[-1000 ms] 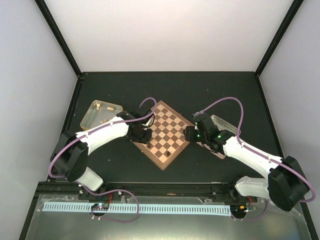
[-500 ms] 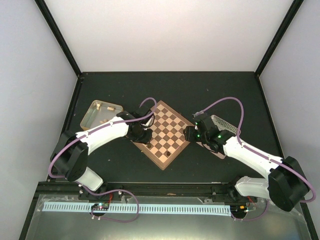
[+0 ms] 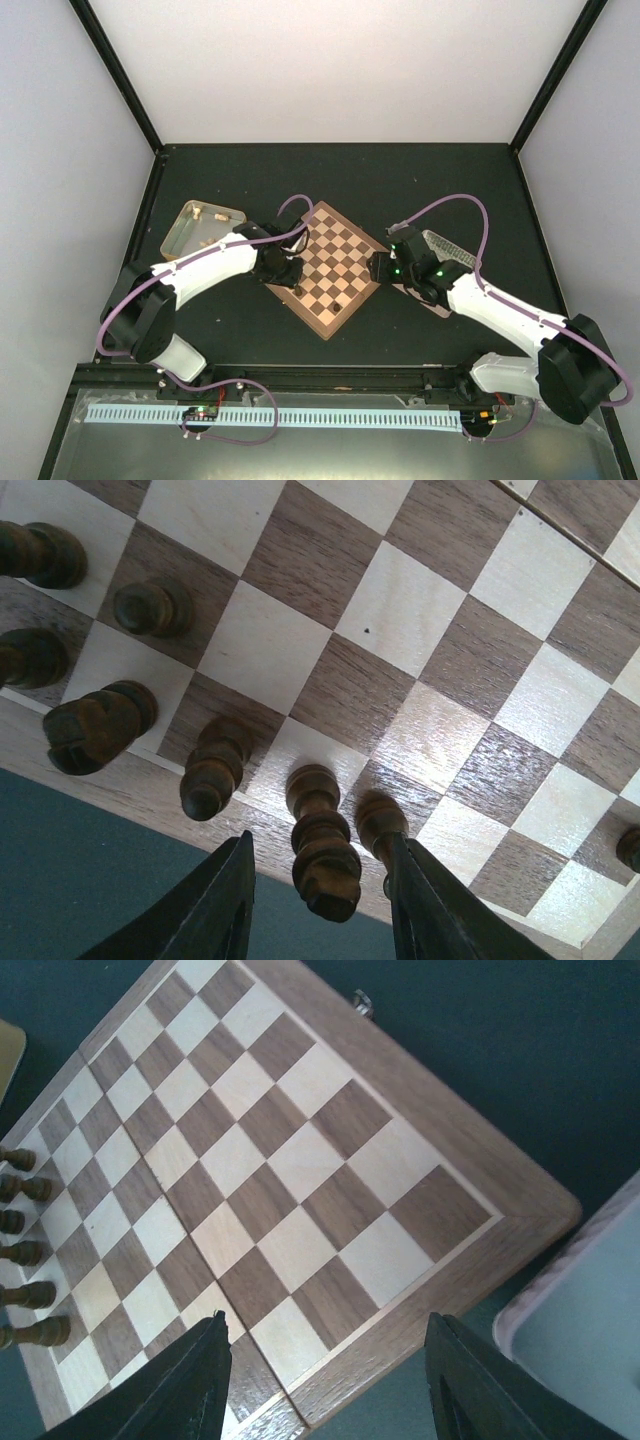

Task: Set up the chess pieces on the board
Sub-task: Move the chess piece to the chessboard, then pick up the chess piece from the storage box.

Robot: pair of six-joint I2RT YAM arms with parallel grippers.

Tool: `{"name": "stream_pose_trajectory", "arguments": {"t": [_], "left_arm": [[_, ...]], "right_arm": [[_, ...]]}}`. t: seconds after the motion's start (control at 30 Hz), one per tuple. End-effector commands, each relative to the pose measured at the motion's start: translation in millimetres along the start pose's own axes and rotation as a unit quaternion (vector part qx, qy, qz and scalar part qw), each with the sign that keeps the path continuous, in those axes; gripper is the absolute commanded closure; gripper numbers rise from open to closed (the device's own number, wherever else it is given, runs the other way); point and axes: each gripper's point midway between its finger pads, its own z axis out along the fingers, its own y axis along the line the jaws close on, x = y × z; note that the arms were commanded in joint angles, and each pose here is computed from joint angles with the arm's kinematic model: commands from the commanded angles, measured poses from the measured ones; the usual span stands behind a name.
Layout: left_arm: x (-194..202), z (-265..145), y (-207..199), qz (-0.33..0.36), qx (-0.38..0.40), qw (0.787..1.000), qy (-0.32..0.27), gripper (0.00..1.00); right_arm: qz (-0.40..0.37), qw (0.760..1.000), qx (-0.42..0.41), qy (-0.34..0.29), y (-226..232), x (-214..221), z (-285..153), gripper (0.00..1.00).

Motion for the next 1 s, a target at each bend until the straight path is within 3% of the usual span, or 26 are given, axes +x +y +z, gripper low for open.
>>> {"name": "stream_pose_trajectory", "arguments": {"t": [0.0, 0.2, 0.43, 0.6, 0.73, 0.87, 0.97], "left_arm": [[-25, -33, 1, -0.005, -0.006, 0.998, -0.061, 0.61], [-50, -65, -9, 0.007, 0.025, 0.990, -0.140, 0.60], [-60, -98, -18, 0.019, 0.069, 0.974, -0.214, 0.60], [-64, -139, -26, 0.037, 0.120, 0.944, -0.305, 0.58], [-64, -167, -29, 0.049, 0.156, 0.912, -0.377, 0.53], [-60, -181, -31, 0.054, 0.181, 0.889, -0.418, 0.48], [-58, -184, -30, 0.057, 0.182, 0.886, -0.422, 0.47]], "right_arm": [[0.014, 0.998, 0.036, -0.041, -12, -17, -14, 0.45], [0.034, 0.986, 0.143, -0.081, -57, -29, -38, 0.45], [0.096, 0.968, 0.219, -0.071, -120, -17, -56, 0.45], [0.124, 0.953, 0.275, -0.041, -158, 1, -57, 0.44], [0.142, 0.955, 0.260, -0.035, -164, -6, -39, 0.44], [0.156, 0.954, 0.252, -0.032, -169, -23, -18, 0.45], [0.172, 0.950, 0.258, -0.024, -175, -30, -4, 0.49]]}}
